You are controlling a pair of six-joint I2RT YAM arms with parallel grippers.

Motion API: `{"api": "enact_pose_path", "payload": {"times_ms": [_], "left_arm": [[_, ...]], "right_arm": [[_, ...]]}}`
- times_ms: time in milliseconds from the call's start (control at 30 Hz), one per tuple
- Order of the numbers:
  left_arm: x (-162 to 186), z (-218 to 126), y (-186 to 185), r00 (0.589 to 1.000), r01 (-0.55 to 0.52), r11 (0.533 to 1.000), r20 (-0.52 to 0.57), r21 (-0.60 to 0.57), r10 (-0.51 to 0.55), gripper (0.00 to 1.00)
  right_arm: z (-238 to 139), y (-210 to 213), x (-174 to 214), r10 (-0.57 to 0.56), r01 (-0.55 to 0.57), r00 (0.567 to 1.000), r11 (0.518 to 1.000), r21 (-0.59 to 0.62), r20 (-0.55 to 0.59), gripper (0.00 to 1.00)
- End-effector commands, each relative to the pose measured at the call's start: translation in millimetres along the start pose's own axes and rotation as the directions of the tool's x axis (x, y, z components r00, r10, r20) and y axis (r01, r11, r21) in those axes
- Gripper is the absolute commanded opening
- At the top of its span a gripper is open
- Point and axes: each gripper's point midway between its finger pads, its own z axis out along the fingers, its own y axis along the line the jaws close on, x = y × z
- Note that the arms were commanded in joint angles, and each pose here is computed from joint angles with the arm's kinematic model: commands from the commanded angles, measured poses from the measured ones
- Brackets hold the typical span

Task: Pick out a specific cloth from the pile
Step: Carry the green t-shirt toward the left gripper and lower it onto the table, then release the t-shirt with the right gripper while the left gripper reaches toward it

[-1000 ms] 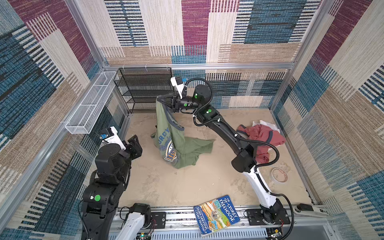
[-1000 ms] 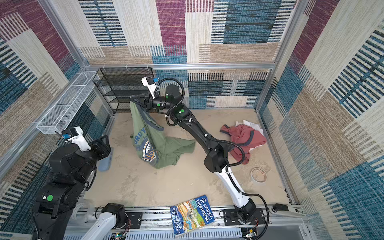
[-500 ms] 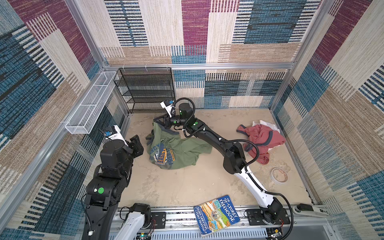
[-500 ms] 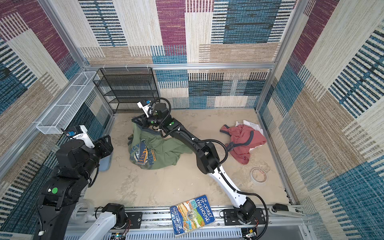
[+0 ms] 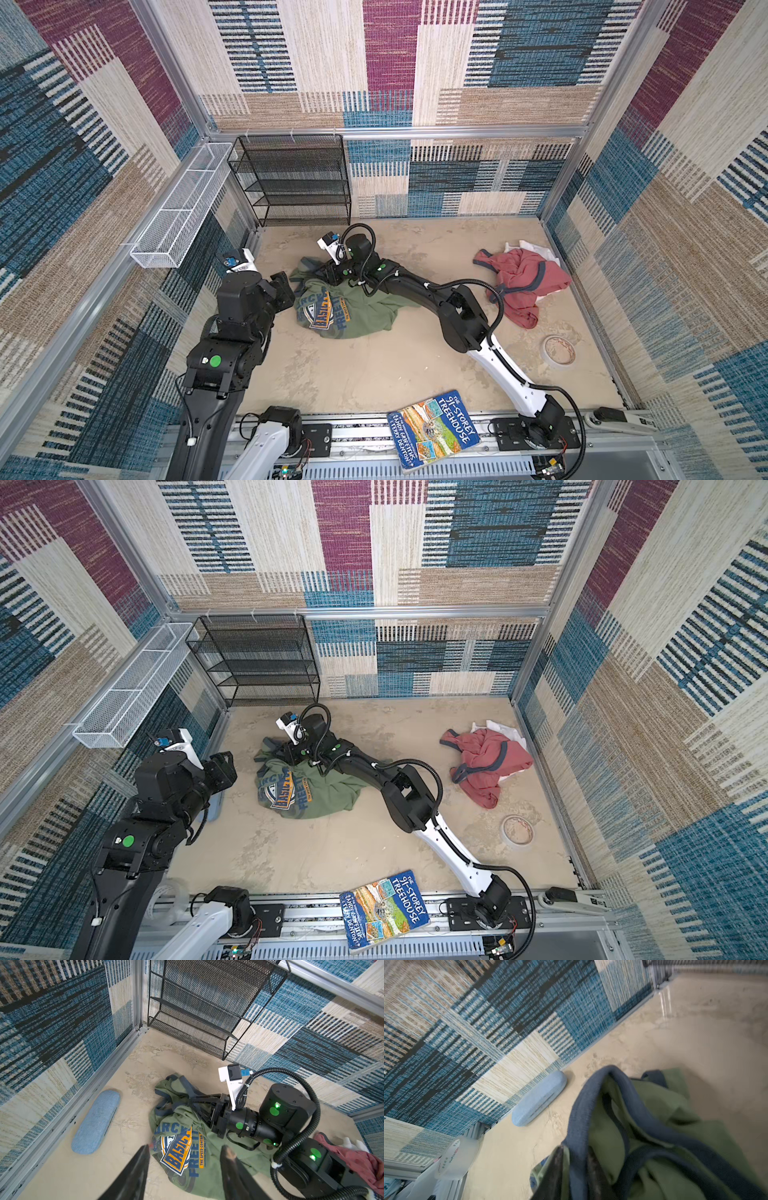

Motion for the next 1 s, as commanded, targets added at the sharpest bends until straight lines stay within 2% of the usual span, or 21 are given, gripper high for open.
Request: {"api": "enact_pose_path", "payload": {"times_ms": [0,67,200,433,633,867,967], "left_arm": [[-3.6,6.8,-8.8,1.000,0.005,0.999,0.010,0.035,-0.005,0.58],[0.3,13.7,-12.6,1.000,0.010,0.999,-0.001,0.051,-0.010,0.58],[11.5,30.0,-22.9,0.999,0.022,0.995,-0.040,0.094,-0.018,0.59],[32.3,59.4,-51.8,0.988,0.032,0.981,-0.153,0.190,-0.003,0.60],[58.0,77.6,-90.7,0.975,-0.054,0.965,-0.194,0.256,0.106,0.60],[94.5,103.3,-140.3,0.941,-0.112,0.931,-0.265,0.349,0.212,0.60],[110.0,111.0,-168.5,0.916,-0.153,0.907,-0.287,0.393,0.279,0.59]], "right_arm": [[-27.5,23.4,-36.1,-0.076,0.073,0.994,0.996,0.044,0.082,0.32],[-47.8,30.0,-39.3,-0.091,0.083,0.989,0.994,0.075,0.115,0.45],[-83.2,41.9,-40.3,-0.116,0.098,0.981,0.988,0.121,0.157,0.59],[-139.5,58.3,-32.9,-0.130,0.091,0.969,0.978,0.186,0.208,0.62],[-201.4,57.7,-30.4,-0.129,0.040,0.949,0.954,0.296,0.287,0.62],[-290.1,39.7,-7.7,-0.068,-0.105,0.913,0.914,0.393,0.401,0.62],[-326.7,30.1,5.5,-0.065,-0.159,0.899,0.872,0.463,0.433,0.65]]}}
